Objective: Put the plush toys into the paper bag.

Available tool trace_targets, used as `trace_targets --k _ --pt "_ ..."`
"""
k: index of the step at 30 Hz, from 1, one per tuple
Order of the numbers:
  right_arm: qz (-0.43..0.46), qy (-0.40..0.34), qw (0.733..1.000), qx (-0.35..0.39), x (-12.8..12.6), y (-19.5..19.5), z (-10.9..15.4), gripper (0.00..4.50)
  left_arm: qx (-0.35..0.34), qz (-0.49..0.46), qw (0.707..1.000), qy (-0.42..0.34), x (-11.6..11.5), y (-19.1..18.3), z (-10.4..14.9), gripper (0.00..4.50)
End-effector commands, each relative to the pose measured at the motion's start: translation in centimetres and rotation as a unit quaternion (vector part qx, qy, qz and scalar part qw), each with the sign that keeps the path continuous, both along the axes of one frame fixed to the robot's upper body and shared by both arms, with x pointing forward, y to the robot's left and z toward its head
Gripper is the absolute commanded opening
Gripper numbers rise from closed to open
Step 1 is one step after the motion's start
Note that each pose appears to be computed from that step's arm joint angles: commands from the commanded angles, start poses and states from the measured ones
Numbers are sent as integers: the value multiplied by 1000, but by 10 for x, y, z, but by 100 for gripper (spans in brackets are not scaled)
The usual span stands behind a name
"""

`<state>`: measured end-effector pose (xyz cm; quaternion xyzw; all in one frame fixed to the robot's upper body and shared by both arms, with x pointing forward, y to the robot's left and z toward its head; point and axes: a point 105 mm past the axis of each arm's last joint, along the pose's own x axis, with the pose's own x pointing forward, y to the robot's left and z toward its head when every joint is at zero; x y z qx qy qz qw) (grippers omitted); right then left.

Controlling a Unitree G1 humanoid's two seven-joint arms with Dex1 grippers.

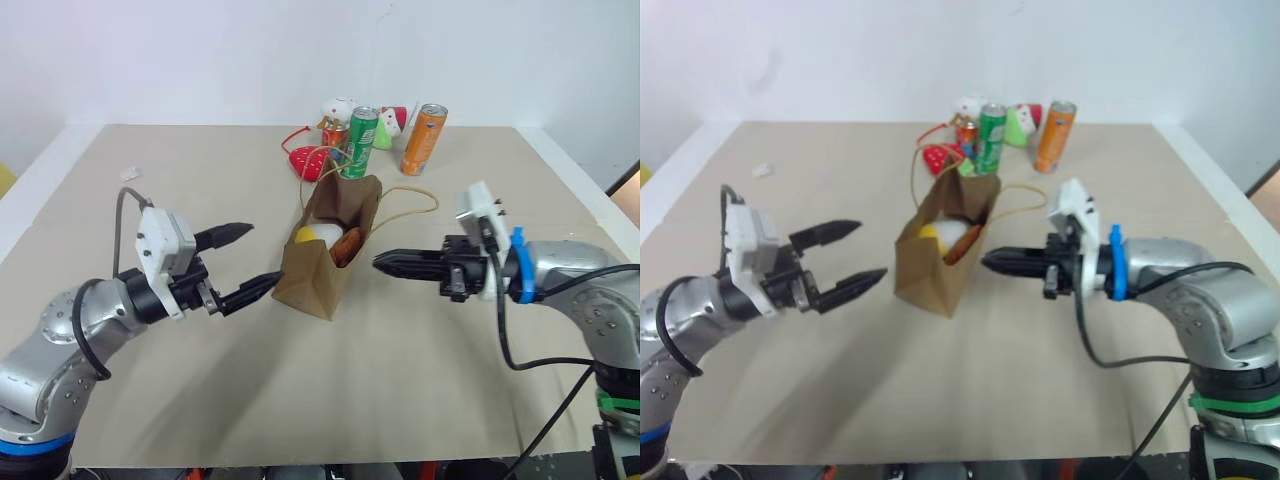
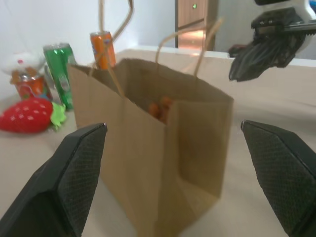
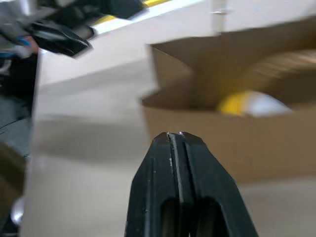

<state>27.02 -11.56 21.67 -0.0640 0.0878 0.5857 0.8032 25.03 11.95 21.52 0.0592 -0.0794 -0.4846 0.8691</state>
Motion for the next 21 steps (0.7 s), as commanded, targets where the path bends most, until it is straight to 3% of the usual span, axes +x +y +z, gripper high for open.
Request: trace_targets --k 1,8,21 --pt "28 -11 1000 -3 -9 16 0 3 10 -4 1000 -15 -2 -16 -7 450" --pt "32 -28 999 -25 -2 28 -13 3 22 14 1000 -19 10 -25 -17 450" --pt "39 -67 996 -34 8 45 -20 3 12 2 999 -39 15 -44 -10 450"
